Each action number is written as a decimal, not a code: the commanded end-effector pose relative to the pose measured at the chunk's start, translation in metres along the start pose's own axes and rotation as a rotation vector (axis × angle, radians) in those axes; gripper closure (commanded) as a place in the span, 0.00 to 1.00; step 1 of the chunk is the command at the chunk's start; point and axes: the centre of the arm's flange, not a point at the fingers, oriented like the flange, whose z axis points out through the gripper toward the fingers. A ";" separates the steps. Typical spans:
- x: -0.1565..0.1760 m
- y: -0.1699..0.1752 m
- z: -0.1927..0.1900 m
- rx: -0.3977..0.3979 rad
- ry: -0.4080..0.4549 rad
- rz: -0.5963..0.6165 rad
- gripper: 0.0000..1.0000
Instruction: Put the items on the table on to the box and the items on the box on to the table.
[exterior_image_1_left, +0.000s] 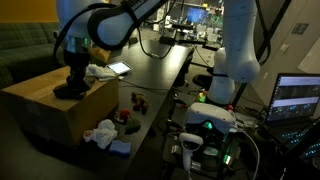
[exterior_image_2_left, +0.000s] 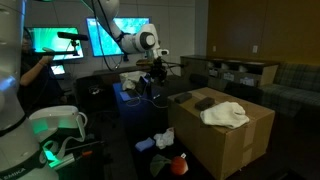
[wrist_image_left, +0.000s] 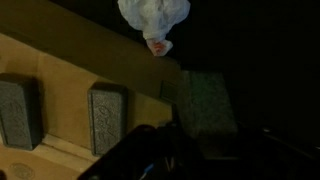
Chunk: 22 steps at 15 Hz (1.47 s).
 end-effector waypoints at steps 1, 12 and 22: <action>-0.039 -0.001 -0.002 0.041 0.008 -0.012 0.92; -0.061 -0.036 0.098 0.096 0.057 -0.060 0.92; -0.064 -0.101 0.182 0.156 0.034 -0.210 0.92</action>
